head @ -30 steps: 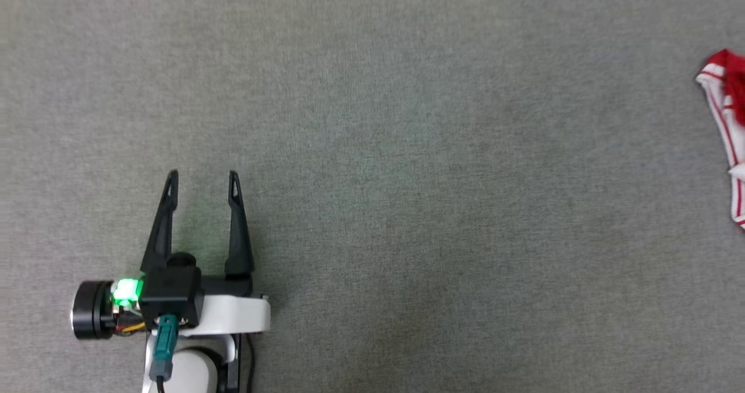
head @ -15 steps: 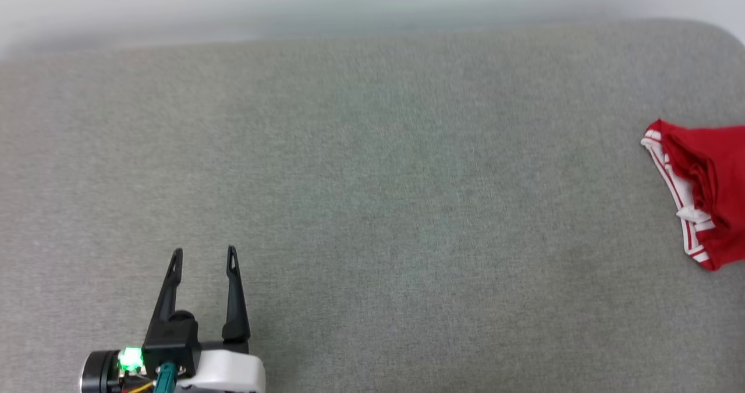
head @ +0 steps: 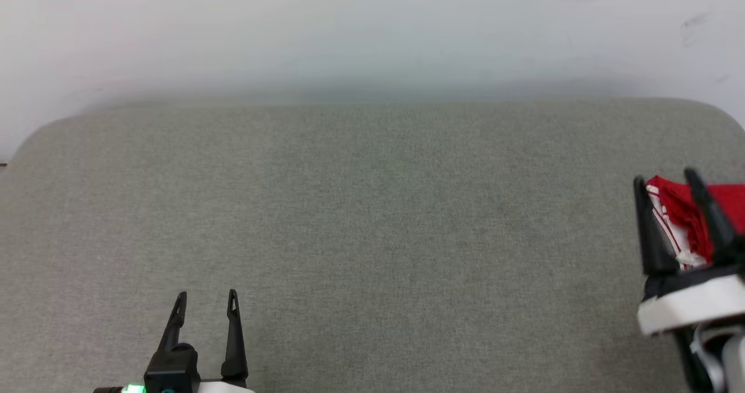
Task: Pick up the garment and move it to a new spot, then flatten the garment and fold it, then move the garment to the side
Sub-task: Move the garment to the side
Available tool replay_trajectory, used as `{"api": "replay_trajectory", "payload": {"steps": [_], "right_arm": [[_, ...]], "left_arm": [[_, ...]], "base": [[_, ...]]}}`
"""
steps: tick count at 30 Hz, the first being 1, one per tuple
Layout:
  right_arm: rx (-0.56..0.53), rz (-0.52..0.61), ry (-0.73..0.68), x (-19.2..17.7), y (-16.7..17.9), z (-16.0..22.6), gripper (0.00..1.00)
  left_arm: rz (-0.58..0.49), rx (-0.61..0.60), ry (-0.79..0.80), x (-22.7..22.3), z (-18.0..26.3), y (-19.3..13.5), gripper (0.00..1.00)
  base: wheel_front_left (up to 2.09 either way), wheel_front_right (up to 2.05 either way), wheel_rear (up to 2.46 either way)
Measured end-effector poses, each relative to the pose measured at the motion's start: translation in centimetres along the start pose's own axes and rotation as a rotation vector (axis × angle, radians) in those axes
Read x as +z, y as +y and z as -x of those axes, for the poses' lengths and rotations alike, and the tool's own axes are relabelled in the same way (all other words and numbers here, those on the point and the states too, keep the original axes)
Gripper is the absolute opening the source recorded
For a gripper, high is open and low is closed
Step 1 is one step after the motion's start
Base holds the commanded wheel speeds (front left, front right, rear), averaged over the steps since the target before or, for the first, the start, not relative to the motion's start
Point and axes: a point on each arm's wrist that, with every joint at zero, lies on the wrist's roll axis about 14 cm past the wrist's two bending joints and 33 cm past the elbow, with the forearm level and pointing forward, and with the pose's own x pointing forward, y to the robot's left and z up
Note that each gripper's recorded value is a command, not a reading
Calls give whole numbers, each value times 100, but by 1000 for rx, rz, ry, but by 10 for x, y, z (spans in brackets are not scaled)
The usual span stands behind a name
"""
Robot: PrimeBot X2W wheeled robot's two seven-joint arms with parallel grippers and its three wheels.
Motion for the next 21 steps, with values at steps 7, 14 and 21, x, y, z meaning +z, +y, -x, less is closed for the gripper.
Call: {"api": "replay_trajectory", "payload": {"steps": [7,14,21], "right_arm": [[9,-72,74,-25,23,34,100],[-9,-103,102,-34,34,56,100],[-23,-119,111,-37,39,67,100]], "left_arm": [[10,19,-15,6,12,5,100],[20,15,-19,7,17,5,100],[32,1,-25,9,19,3,100]], "base": [[0,0,0],[0,0,0],[0,0,0]]}}
